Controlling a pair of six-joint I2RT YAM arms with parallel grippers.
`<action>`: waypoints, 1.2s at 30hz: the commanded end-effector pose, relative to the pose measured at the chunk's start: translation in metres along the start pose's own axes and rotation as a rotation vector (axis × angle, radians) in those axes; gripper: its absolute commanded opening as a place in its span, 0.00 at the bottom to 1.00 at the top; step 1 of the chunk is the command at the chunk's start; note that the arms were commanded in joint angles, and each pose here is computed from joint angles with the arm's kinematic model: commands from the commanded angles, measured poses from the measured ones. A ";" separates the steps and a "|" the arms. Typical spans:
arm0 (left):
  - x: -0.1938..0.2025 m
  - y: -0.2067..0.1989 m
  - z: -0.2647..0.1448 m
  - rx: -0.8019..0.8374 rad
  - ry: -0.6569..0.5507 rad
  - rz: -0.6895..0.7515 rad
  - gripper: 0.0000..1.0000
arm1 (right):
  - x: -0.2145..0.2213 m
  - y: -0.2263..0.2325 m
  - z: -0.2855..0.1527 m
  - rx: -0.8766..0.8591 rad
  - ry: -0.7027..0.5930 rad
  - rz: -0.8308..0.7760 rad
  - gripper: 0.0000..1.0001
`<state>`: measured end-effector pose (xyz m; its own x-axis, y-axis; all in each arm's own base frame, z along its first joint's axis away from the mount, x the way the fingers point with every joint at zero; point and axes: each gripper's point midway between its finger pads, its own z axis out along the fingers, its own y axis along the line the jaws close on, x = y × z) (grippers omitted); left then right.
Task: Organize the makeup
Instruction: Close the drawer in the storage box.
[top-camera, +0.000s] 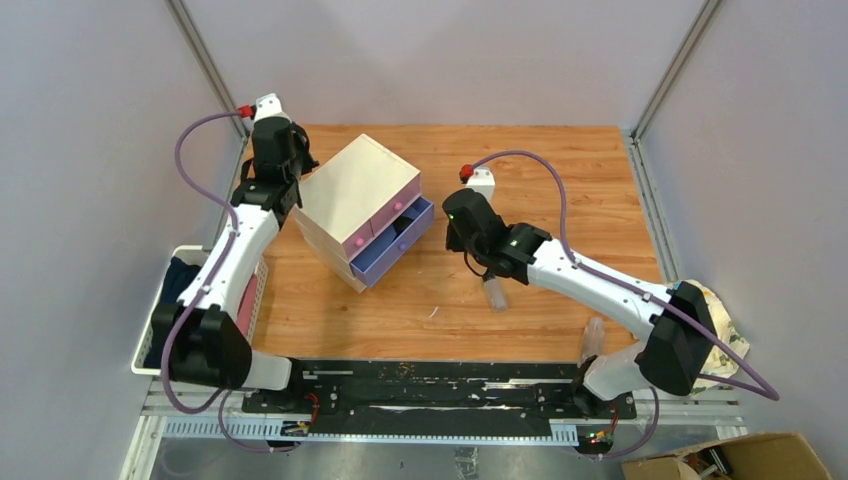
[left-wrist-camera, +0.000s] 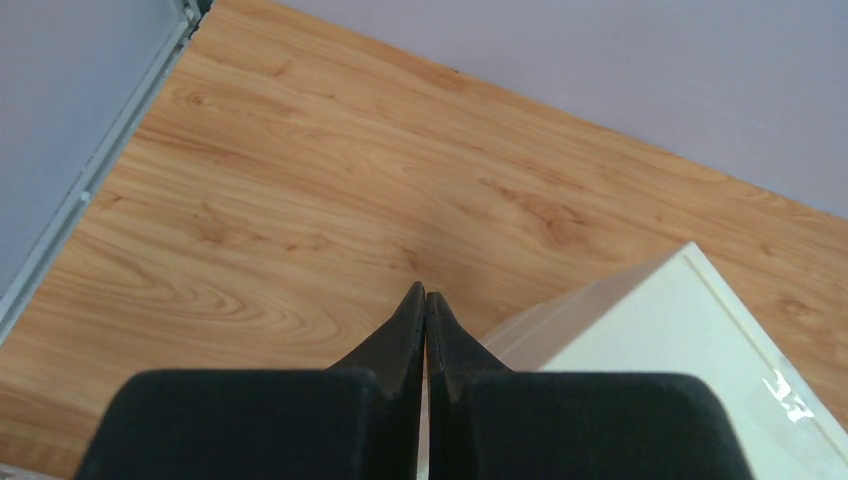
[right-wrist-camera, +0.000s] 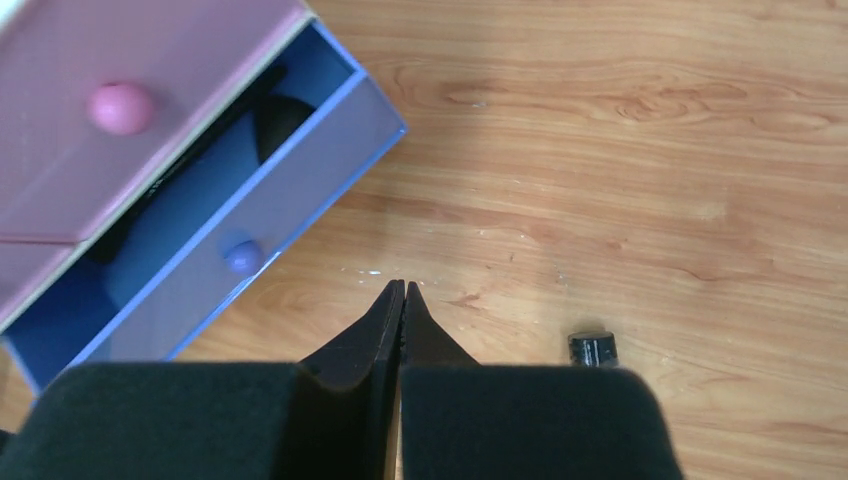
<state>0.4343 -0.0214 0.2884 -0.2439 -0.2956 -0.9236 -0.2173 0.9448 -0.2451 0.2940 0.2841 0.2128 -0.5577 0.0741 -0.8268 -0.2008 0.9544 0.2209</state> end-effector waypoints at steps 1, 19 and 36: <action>0.000 0.021 0.025 -0.108 0.015 0.045 0.00 | 0.006 -0.006 0.019 -0.018 0.022 0.078 0.00; 0.065 0.030 0.062 -0.053 0.163 0.034 0.00 | 0.021 0.063 0.075 -0.389 0.153 0.236 0.00; 0.069 0.023 0.057 -0.005 0.166 0.030 0.00 | 0.057 0.117 0.099 -0.719 0.211 0.466 0.00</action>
<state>0.4797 0.0000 0.2120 -0.3471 -0.2997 -0.8887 -0.2578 0.9415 -0.2168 0.3162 0.4129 0.1178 -0.8385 0.2323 -0.4928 -0.2952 0.5666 0.7693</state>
